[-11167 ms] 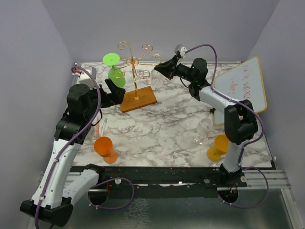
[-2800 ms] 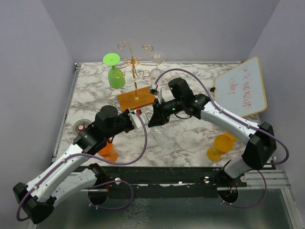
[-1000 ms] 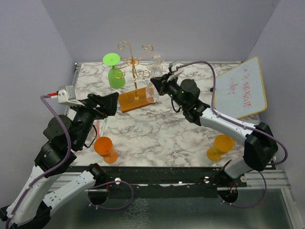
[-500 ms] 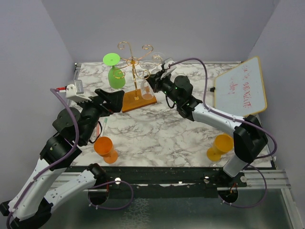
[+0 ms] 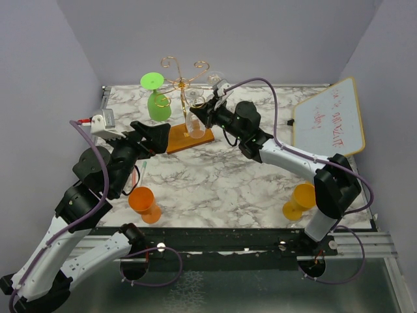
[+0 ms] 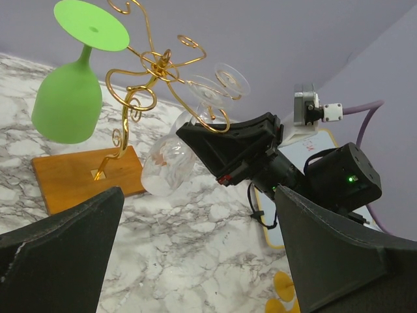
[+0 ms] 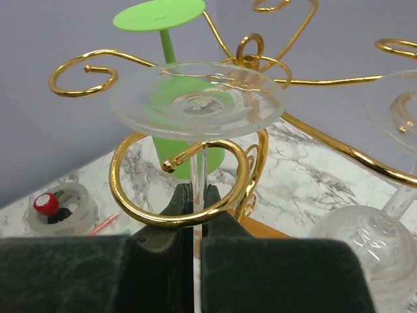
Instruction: Place the wine glass upside down on the wine glass rack
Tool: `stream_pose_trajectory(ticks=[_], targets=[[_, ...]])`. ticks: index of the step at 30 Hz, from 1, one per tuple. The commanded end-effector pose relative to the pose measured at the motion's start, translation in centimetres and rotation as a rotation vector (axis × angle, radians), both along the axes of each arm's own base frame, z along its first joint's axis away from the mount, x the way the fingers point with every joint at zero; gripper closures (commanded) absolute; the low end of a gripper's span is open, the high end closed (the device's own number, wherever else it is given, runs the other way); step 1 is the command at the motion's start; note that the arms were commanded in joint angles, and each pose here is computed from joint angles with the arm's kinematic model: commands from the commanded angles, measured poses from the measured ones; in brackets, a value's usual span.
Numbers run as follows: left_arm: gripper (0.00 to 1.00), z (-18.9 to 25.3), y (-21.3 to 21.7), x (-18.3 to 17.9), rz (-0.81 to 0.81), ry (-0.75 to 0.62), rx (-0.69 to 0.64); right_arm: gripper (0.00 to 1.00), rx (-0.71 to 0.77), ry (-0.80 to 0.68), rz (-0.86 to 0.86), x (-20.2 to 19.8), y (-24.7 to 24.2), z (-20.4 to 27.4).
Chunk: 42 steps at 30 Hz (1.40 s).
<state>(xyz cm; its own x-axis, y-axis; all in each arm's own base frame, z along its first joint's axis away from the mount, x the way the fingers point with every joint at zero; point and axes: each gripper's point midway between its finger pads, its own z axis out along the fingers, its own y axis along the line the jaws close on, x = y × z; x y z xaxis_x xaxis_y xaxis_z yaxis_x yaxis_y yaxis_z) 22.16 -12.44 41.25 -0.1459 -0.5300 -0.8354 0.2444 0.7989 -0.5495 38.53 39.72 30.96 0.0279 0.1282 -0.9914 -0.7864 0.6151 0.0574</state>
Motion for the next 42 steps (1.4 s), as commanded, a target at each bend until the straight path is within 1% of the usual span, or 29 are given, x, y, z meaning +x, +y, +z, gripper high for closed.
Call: stream_pose_trajectory(ticks=[1, 13, 27, 35, 42], targets=[[0.01, 0.3, 0.2, 0.0, 0.008, -0.006, 0.006, 1.00, 0.014, -0.073, 0.089, -0.8, 1.1, 1.9], [0.01, -0.1, 0.3, 0.0, 0.011, -0.001, 0.012, 0.99, 0.017, -0.116, 0.211, -3.9, 1.0, 2.1], [0.01, -1.1, -0.1, 0.3, 0.006, 0.018, 0.028, 1.00, 0.093, -0.127, 0.062, -3.4, -1.9, 4.0], [0.01, -2.4, -0.5, 0.6, 0.002, 0.043, 0.048, 0.99, 0.094, -0.048, -0.054, -1.2, -2.6, 2.3], [0.01, -5.5, -1.7, 1.2, -0.030, 0.106, 0.086, 0.96, 0.064, -0.001, -0.032, -0.7, -1.6, 0.9]])
